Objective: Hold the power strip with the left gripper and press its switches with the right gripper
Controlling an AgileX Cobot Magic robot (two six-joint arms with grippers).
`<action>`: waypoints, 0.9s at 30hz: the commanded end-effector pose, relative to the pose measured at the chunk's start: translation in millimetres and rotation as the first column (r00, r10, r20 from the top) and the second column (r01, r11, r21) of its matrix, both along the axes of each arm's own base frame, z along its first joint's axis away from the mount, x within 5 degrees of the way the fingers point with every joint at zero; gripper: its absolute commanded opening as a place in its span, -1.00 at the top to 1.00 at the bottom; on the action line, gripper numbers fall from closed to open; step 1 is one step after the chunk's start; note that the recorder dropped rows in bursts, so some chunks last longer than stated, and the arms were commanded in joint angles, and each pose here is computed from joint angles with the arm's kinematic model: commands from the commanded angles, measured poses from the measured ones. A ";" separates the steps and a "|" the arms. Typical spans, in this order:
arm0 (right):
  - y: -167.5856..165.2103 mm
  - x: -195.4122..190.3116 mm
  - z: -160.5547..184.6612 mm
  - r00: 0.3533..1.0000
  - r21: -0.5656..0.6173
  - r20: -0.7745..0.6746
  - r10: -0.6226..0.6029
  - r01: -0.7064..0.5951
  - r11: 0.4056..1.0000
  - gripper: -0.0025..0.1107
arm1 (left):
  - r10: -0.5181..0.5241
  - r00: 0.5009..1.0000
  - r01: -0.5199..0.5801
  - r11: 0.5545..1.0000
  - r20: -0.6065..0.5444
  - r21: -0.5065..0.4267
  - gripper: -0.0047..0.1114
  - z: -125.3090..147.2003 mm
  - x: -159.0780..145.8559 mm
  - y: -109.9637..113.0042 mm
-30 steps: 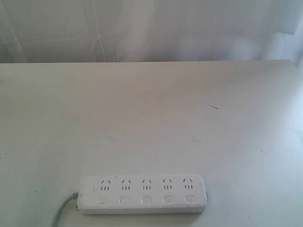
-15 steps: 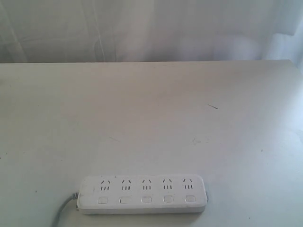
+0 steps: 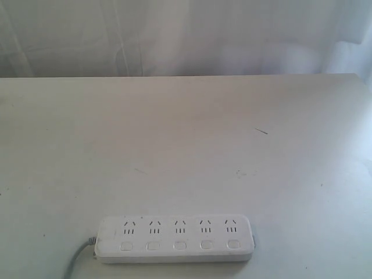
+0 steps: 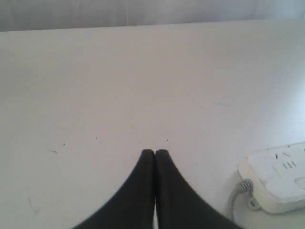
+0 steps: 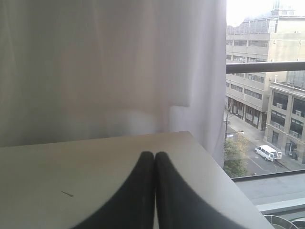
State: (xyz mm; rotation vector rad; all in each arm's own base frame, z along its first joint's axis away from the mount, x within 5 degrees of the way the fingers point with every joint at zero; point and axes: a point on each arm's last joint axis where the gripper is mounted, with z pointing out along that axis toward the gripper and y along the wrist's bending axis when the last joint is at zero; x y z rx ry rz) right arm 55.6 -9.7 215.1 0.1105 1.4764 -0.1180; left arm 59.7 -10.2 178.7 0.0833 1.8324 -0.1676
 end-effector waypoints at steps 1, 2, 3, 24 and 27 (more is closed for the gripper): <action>-0.1 -0.3 -1.3 1.000 -0.014 0.000 -0.003 0.003 1.000 0.96 | -0.001 0.999 0.000 1.000 -0.052 -0.021 0.92 -5.7 -2.3 -0.5; -0.1 -0.3 -1.3 1.000 -0.014 0.000 -0.003 0.003 1.000 0.96 | 0.002 0.999 -0.004 0.999 -0.049 -0.040 0.92 -6.0 -4.4 -0.3; -0.1 -0.3 -1.3 1.000 -0.014 0.000 -0.003 0.003 1.000 0.96 | 0.009 0.999 -0.012 0.998 -0.050 -0.065 0.92 -6.4 -6.0 -0.1; 0.0 -0.3 -1.3 1.000 -0.014 -0.001 -0.003 0.003 1.000 0.96 | 0.227 0.960 -0.260 0.938 -0.160 -0.228 0.92 -13.2 -8.3 8.3; 0.0 -0.3 -1.3 1.000 -0.014 -0.001 -0.003 0.003 1.000 0.96 | 0.225 0.961 -0.259 0.939 -0.163 -0.228 0.92 -13.4 -8.4 8.2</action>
